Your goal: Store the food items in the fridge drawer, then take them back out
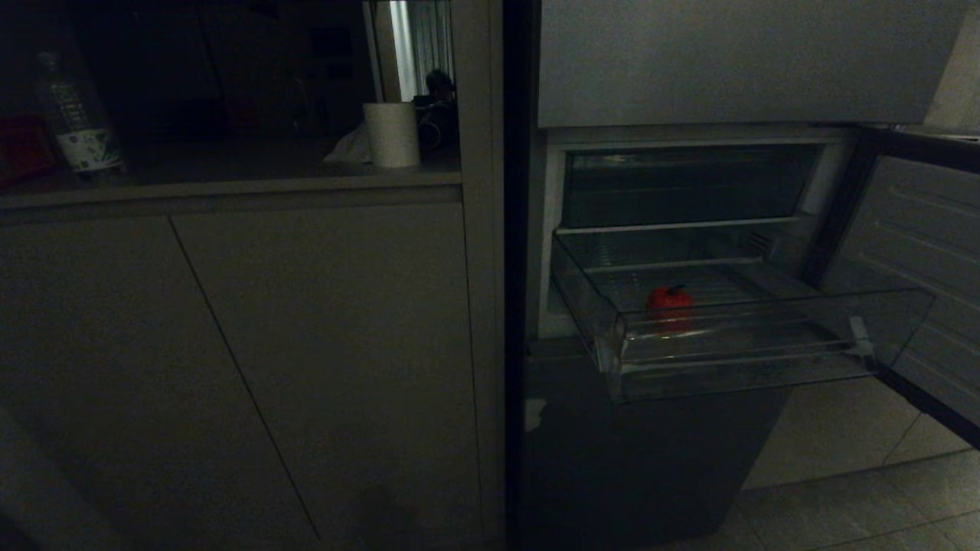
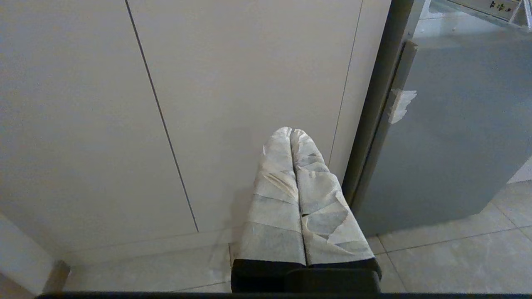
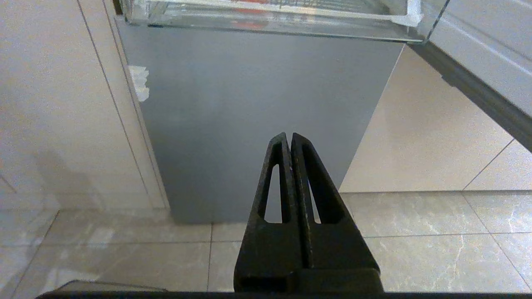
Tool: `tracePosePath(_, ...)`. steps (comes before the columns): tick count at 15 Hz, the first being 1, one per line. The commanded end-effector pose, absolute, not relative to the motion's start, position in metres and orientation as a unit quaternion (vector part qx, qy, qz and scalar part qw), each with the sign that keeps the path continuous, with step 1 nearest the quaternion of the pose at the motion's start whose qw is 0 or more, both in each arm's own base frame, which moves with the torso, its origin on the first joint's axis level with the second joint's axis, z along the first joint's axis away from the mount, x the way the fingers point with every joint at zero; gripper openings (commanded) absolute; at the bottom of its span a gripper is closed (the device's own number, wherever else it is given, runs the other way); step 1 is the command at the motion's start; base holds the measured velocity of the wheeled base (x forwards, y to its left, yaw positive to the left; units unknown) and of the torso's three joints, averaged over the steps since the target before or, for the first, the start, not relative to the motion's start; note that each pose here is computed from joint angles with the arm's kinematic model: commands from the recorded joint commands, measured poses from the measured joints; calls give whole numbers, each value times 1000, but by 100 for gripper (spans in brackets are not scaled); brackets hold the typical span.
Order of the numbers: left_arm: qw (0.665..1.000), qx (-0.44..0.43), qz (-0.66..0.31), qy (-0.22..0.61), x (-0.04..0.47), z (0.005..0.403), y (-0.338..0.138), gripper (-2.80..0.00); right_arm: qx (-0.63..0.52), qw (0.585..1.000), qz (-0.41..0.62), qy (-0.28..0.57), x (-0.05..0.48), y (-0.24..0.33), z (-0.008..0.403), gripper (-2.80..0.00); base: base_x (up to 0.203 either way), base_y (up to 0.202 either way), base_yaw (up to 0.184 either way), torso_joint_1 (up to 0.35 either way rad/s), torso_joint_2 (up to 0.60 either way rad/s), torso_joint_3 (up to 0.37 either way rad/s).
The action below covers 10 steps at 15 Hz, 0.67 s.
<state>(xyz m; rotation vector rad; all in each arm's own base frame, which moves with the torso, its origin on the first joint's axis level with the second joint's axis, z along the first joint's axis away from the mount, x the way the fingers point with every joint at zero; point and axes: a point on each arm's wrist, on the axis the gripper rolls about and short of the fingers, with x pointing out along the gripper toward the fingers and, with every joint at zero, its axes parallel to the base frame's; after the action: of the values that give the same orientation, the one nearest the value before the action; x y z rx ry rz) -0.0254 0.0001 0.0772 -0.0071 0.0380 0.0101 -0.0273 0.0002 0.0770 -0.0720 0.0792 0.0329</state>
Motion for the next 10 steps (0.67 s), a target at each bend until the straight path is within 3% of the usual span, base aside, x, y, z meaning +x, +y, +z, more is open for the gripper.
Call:
tracePosePath(1, 1000, -4, 5, 20, -25, 77, 0, -280, -37, 999, 15, 32, -27, 0, 76, -280, 0, 0, 0, 0, 0, 0)
tracePosePath(4, 1000, -4, 5, 20, -25, 77, 0, -280, -40, 999, 15, 22, -25, 0, 76, -280, -2, 2, -64, 2, -2, 0)
tracePosePath(10, 1000, -4, 5, 20, -25, 77, 0, -280, -38, 999, 15, 21, -25, 0, 76, -280, -3, 8, -176, 0, 2, 3)
